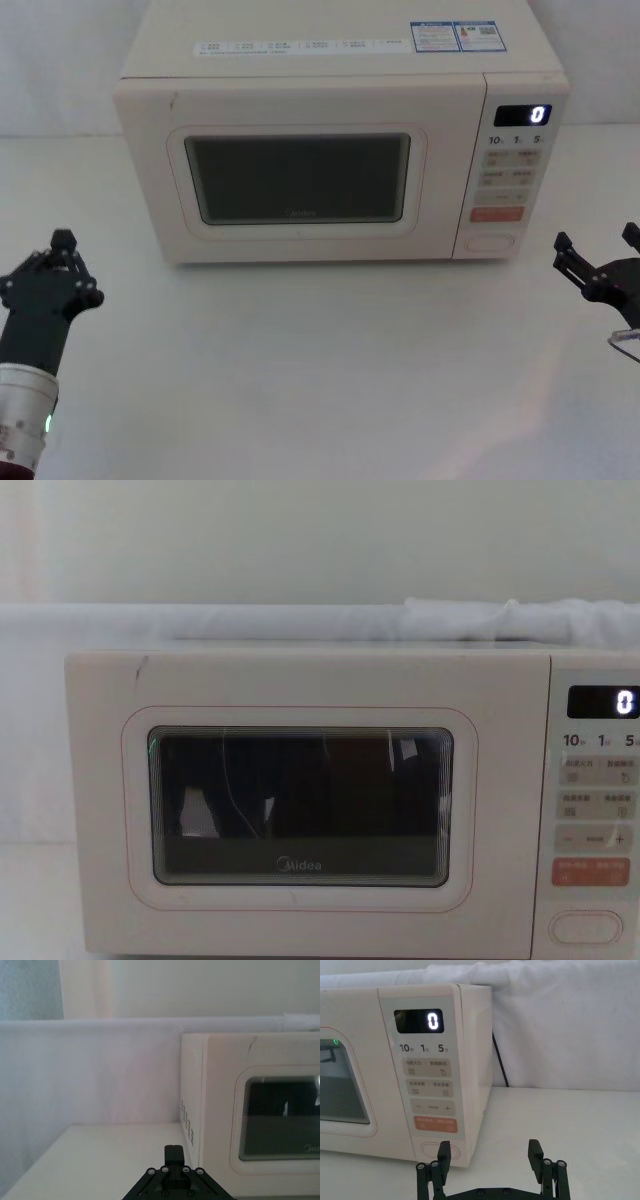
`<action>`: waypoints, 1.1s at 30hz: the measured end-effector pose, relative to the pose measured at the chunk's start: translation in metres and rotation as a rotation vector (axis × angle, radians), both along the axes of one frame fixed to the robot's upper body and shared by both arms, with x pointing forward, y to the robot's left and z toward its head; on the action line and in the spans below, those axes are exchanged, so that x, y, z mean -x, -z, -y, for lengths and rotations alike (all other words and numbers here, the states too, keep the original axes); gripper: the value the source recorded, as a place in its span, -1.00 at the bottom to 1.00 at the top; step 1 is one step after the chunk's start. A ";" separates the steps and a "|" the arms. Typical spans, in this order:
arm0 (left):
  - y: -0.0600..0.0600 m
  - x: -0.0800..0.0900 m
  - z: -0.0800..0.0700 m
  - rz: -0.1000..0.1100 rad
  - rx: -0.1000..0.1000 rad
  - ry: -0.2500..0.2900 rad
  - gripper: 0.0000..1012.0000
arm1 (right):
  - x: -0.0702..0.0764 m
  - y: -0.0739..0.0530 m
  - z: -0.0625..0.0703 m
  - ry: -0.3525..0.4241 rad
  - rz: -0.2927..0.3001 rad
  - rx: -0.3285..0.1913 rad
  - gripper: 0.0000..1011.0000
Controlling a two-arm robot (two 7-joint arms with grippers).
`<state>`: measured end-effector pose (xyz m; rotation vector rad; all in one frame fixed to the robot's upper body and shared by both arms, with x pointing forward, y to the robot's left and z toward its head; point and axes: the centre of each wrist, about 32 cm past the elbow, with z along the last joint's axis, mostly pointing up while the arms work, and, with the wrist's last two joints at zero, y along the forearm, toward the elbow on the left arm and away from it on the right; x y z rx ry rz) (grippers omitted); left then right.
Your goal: Press the button to open the microwave door with one hand; close the microwave door with the other hand.
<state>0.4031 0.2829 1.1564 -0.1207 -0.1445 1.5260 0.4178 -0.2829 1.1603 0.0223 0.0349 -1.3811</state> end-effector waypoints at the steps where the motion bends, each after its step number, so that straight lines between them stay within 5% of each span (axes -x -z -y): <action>1: 0.001 0.000 0.000 -0.002 0.002 0.000 -1.00 | 0.000 0.000 0.000 0.000 0.000 0.000 0.98; 5: 0.009 0.001 0.001 -0.022 0.012 0.002 -1.00 | 0.000 0.000 0.000 0.000 0.000 0.000 0.98; 12: 0.015 0.001 0.002 -0.090 0.015 0.001 -1.00 | 0.000 0.000 0.000 0.000 0.000 0.000 0.98; 19: 0.016 -0.001 0.003 -0.124 0.006 -0.006 -1.00 | 0.000 0.000 0.000 0.000 0.000 0.000 0.98; 33: 0.017 -0.008 0.010 -0.113 -0.022 -0.015 -1.00 | 0.000 0.000 0.000 0.000 0.000 0.000 0.98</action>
